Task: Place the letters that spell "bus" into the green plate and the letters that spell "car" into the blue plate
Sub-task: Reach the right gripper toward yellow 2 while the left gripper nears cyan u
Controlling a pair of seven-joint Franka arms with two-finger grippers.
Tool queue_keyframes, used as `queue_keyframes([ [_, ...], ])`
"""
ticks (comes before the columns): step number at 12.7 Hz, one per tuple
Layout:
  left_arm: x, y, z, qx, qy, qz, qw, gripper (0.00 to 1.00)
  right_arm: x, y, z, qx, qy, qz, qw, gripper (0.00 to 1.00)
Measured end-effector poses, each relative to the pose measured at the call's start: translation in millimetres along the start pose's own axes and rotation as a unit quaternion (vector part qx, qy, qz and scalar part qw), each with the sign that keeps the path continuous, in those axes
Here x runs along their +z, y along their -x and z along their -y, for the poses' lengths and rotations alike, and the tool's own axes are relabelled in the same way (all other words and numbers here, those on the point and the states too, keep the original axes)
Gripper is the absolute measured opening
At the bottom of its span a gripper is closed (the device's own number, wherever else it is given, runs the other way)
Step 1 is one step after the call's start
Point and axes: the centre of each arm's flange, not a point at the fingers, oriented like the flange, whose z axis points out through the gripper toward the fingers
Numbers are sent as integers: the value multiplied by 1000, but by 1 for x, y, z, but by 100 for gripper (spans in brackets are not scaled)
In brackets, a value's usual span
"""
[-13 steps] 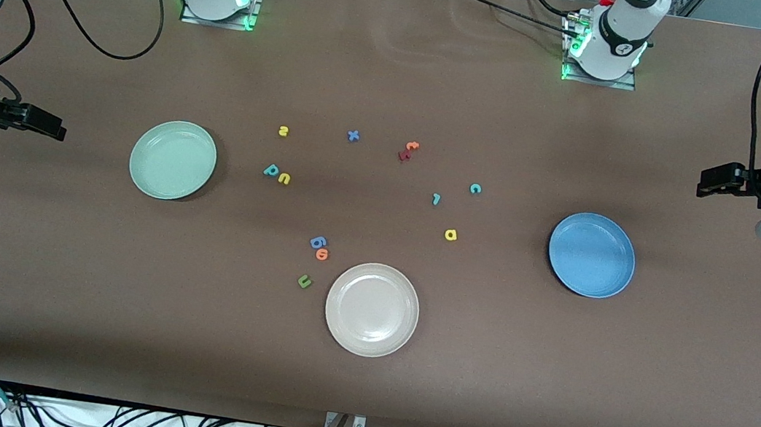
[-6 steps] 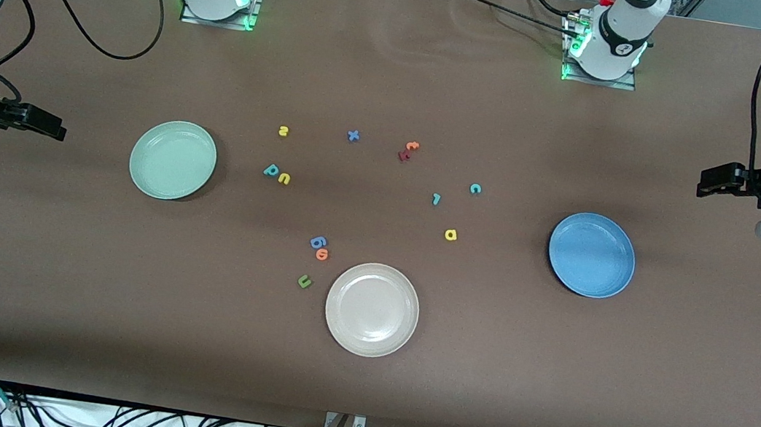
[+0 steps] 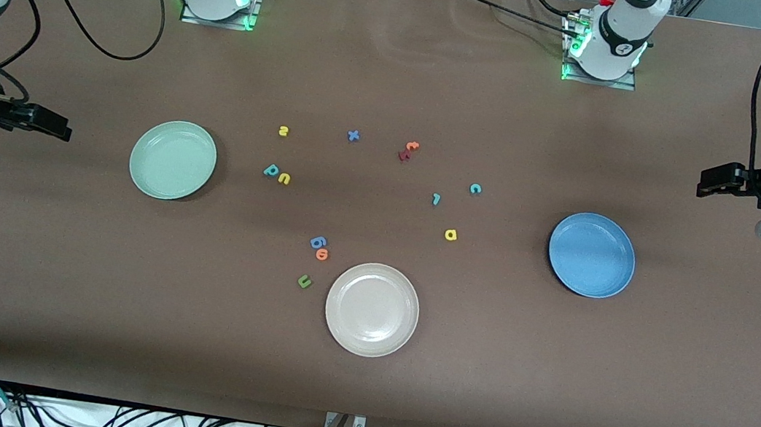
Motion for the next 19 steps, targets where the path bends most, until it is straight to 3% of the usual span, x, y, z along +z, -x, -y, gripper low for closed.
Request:
queue_keyframes([
  [3, 0, 0, 0, 0, 0, 0, 1000, 100, 1, 2, 34, -24, 0, 1, 1000, 100],
  [9, 11, -7, -12, 10, -1, 10, 1000, 100, 21, 8, 128, 37, 14, 16, 999, 99],
  [14, 31, -18, -46, 39, -6, 29, 999, 100, 87, 8, 159, 69, -13, 29, 997, 99],
  [17, 60, -29, -83, 48, 24, 56, 997, 100, 136, 20, 188, 86, -16, 24, 996, 99],
  [19, 78, -35, -105, 33, 31, 57, 997, 100, 171, 35, 204, 99, -14, 28, 995, 99],
])
